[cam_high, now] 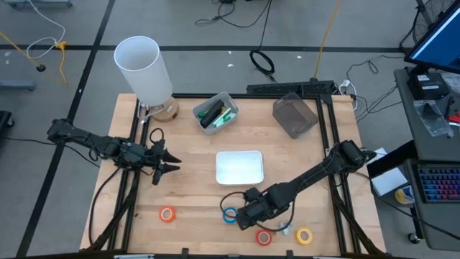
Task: Pick and place Stapler, Stapler remover, tape
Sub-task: Put the yellow stapler into the gray bin
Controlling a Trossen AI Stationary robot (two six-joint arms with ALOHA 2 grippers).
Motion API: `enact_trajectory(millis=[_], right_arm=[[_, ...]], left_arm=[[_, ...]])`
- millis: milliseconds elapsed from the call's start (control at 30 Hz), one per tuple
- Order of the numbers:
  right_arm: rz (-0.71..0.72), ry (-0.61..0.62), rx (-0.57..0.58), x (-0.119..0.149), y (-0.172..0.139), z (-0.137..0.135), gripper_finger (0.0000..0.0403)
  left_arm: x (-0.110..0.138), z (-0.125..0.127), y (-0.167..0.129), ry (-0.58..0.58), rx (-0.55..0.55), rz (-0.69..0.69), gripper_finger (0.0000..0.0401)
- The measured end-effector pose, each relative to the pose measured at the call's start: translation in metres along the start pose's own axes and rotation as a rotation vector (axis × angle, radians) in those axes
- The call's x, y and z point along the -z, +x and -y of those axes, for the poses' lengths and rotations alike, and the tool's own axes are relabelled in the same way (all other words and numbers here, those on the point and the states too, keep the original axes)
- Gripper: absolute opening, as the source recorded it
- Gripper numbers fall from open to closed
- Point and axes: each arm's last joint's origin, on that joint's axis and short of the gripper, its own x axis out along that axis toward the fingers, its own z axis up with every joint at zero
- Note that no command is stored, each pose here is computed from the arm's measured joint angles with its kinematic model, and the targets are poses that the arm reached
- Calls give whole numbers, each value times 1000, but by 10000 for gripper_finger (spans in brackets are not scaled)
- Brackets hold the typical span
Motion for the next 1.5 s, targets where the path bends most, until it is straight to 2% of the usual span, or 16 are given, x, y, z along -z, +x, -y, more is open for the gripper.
enact_trajectory(millis=[133, 433, 767, 1100, 1500], right_arm=[[-22, -8, 35, 0, 11, 2, 130], [7, -44, 102, -3, 12, 8, 130], [28, -84, 103, -4, 13, 8, 130], [-2, -124, 132, -7, 43, 9, 130], [-35, -124, 186, -6, 61, 14, 130]], left_arm=[[0, 0, 0, 0, 0, 0, 136], [0, 0, 0, 4, -1, -1, 136], [0, 0, 0, 4, -1, -1, 136], [0, 0, 0, 1, -2, -1, 136], [0, 0, 0, 0, -2, -1, 136]])
